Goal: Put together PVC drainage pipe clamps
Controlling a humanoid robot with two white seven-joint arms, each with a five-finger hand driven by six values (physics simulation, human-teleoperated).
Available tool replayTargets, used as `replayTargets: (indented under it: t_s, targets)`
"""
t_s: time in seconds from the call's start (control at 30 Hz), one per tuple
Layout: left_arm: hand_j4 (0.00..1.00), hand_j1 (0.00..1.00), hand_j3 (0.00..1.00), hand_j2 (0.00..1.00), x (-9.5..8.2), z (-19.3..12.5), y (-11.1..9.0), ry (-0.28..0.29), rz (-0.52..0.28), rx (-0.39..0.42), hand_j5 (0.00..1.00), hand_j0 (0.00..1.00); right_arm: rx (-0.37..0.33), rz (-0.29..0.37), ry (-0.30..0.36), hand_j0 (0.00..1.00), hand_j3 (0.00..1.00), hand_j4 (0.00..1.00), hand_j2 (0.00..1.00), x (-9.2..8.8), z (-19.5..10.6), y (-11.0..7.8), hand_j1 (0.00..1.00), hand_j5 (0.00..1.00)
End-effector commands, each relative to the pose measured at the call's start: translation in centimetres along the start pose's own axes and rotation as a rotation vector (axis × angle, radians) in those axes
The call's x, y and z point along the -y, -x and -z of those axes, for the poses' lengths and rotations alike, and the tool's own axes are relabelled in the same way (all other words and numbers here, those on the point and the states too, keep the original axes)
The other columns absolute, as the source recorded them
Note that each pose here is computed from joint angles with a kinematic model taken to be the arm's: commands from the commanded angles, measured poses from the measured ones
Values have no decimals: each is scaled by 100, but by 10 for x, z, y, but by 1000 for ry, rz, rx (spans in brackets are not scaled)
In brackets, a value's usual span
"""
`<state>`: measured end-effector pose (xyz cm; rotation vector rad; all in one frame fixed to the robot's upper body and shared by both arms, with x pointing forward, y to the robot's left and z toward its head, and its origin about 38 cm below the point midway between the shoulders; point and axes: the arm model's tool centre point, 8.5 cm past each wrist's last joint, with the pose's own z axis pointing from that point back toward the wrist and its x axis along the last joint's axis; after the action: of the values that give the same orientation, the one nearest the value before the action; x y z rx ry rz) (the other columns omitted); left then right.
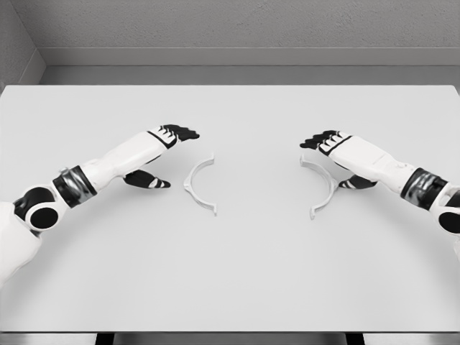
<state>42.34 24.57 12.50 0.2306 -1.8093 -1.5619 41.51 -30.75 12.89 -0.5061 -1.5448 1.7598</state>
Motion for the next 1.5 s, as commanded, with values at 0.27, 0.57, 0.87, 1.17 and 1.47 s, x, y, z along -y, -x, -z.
replayTargets:
  t_s: [0.27, 0.57, 0.87, 1.17, 1.47]
  targets:
    - [100, 100, 100, 100, 3, 2, 11, 3, -19, -32, 100, 100, 27, 14, 1, 100, 100, 100, 100, -4, 10, -10, 100, 100]
    - [100, 100, 100, 100, 8, 14, 10, -10, -43, -29, 100, 100, 55, 1, 12, 100, 100, 100, 100, 3, 16, -20, 100, 100]
    - [100, 100, 100, 100, 15, 25, 4, -2, -43, -10, 100, 100, 97, 7, -7, 100, 100, 100, 100, 0, 32, -35, 100, 100]
    - [100, 100, 100, 100, 23, 36, -5, 13, -31, 13, 100, 100, 119, -4, 2, 100, 100, 100, 100, 5, 44, -43, 100, 100]
    - [100, 100, 100, 100, 22, 38, -7, 8, -33, 22, 100, 100, 134, -6, 5, 100, 100, 100, 100, 9, 57, -50, 100, 100]
